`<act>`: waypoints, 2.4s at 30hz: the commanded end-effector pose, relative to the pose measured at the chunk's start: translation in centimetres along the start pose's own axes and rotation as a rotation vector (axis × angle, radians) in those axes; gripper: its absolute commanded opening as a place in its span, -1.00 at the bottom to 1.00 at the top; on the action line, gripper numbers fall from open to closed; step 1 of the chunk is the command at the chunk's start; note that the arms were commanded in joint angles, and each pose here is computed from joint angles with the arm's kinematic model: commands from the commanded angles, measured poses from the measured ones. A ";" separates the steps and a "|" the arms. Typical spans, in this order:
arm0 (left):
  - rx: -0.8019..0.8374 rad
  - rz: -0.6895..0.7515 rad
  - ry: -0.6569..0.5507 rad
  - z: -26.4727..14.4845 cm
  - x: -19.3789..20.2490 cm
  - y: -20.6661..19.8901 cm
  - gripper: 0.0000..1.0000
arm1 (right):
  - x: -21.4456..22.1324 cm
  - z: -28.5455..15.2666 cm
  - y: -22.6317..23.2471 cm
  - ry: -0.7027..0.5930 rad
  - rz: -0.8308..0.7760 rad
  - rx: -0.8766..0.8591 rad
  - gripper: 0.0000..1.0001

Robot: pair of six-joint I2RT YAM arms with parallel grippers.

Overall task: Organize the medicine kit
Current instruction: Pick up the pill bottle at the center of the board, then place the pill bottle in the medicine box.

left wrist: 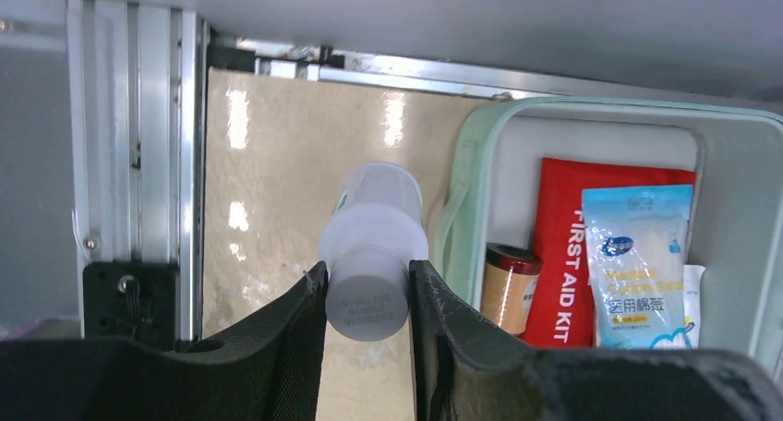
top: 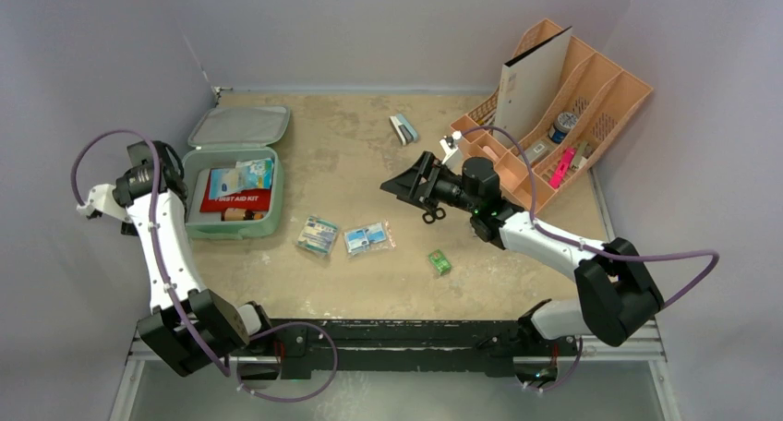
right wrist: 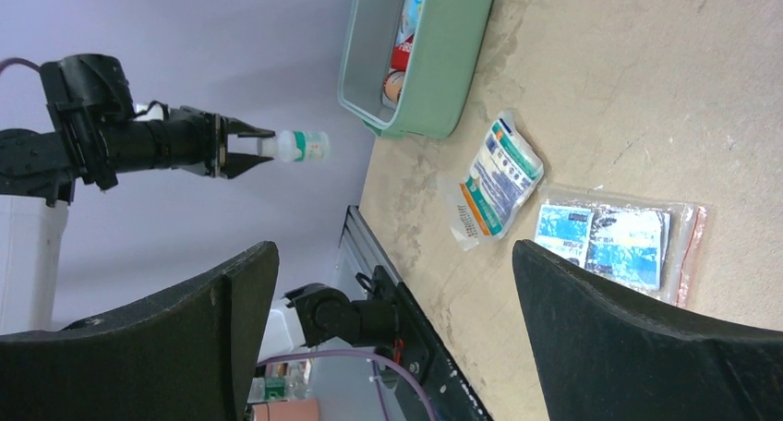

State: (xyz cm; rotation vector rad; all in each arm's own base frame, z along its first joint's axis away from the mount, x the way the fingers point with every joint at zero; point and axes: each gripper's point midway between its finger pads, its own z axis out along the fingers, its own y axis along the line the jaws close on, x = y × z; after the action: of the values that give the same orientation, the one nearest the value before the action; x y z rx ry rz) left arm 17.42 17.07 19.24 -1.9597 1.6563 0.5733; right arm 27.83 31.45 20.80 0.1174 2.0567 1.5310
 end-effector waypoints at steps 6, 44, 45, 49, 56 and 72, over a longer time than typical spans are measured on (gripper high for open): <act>0.364 0.240 -0.190 -3.7 -2.9 -9.5 -1.00 | -1.6 -0.2 3.3 -0.028 -0.093 -0.054 0.98; 0.358 1.114 -0.224 5.0 5.2 -13.4 -0.99 | -2.2 -1.6 3.9 -0.043 -0.168 -0.011 0.98; 0.353 1.127 -0.217 5.3 5.5 -13.3 -0.96 | -2.2 -1.6 3.9 -0.044 -0.168 -0.009 0.98; 0.346 1.164 -0.189 5.2 6.6 -13.3 -0.82 | -2.3 -2.0 3.9 -0.055 -0.176 -0.004 0.98; 0.416 1.171 -0.164 4.6 8.0 -13.5 -0.53 | -2.5 -2.3 3.8 -0.055 -0.188 0.012 0.98; 0.633 0.886 -0.117 -2.0 6.9 -13.5 0.37 | -2.8 -2.1 3.8 -0.062 -0.202 0.013 0.98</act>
State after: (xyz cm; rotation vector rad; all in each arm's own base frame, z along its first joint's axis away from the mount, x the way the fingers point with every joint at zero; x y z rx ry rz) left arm 31.23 12.72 14.30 -0.5753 2.3927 0.4496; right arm 27.49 29.78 23.07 -0.0048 2.0505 1.3754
